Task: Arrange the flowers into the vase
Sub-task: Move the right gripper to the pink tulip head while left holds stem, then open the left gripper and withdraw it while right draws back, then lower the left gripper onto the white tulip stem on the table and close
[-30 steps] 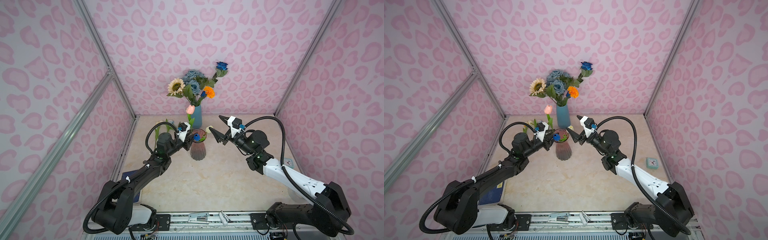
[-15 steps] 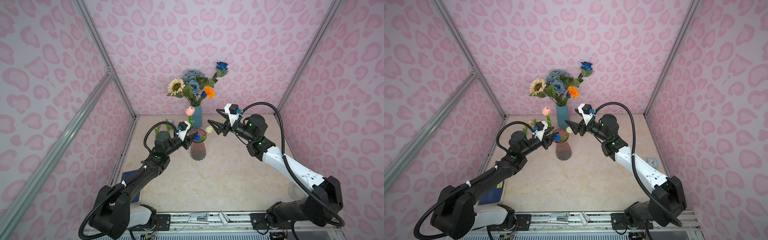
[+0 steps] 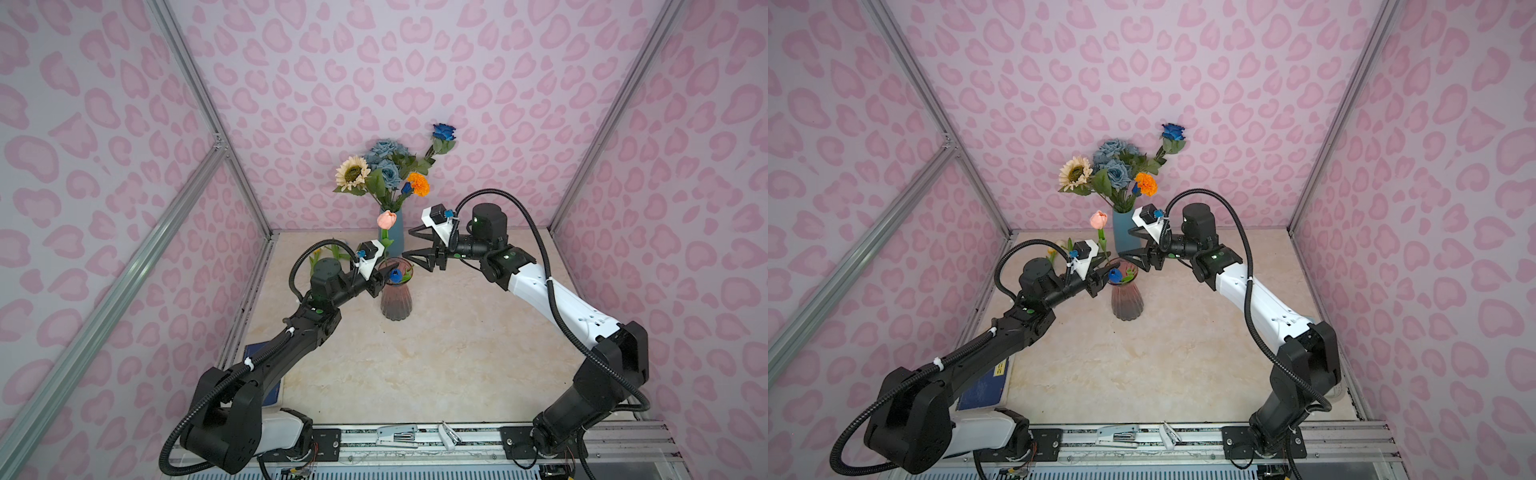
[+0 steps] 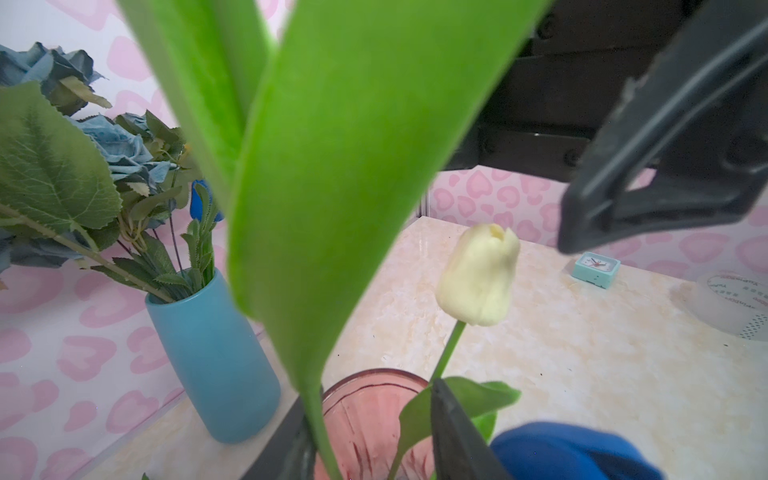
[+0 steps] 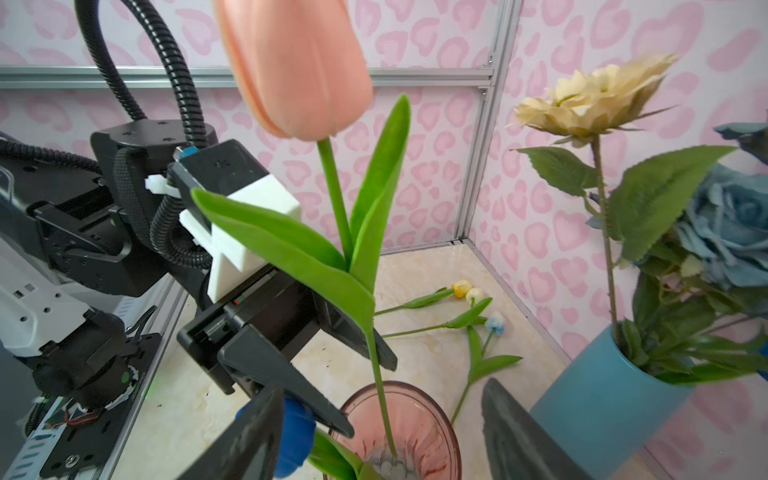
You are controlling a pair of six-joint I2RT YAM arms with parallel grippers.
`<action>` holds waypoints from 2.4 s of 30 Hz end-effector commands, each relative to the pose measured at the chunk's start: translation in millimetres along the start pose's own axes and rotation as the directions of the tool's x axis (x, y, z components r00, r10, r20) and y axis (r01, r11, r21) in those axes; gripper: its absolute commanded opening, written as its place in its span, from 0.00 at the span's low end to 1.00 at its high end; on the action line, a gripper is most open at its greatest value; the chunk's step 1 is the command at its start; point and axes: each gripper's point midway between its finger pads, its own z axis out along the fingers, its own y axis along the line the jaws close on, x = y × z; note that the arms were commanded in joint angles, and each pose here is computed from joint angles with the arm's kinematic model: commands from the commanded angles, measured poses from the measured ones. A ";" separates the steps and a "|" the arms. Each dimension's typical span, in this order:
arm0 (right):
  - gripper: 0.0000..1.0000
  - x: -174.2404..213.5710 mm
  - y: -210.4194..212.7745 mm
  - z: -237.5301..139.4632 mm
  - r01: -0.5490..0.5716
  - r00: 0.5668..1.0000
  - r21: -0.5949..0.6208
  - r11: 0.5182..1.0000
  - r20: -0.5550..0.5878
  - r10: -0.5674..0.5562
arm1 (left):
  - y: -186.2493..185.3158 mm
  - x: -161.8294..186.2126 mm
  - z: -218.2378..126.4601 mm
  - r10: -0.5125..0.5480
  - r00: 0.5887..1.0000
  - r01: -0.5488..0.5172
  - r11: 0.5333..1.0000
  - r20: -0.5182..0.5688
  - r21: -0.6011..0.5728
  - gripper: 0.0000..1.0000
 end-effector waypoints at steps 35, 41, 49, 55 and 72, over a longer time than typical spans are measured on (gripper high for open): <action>0.72 -10.7 10.5 5.4 0.052 0.995 -0.013 0.999 0.086 -0.051 | 20.0 6.9 -4.3 0.029 0.999 -0.032 0.994 -0.035 -0.105 0.53; 0.77 -26.9 2.2 -18.5 0.030 0.989 0.137 0.990 0.140 -0.050 | 40.9 -0.7 -33.0 0.005 1.000 -0.006 0.980 -0.004 -0.197 0.60; 0.78 -26.2 -11.7 -42.9 -0.011 0.981 0.303 0.953 0.187 -0.049 | 75.2 -13.7 -69.4 -0.027 0.999 0.034 0.946 0.028 -0.323 0.66; 0.78 -25.5 -18.9 -69.7 -0.087 0.939 0.415 0.905 0.338 -0.064 | 153.6 43.3 -92.7 -0.270 0.961 0.190 0.796 -0.056 -0.575 0.66; 0.78 13.1 9.1 -108.2 -0.072 0.915 0.524 0.848 0.373 -0.152 | 212.6 242.7 -90.7 -0.719 0.510 0.088 0.589 -0.472 -0.803 0.64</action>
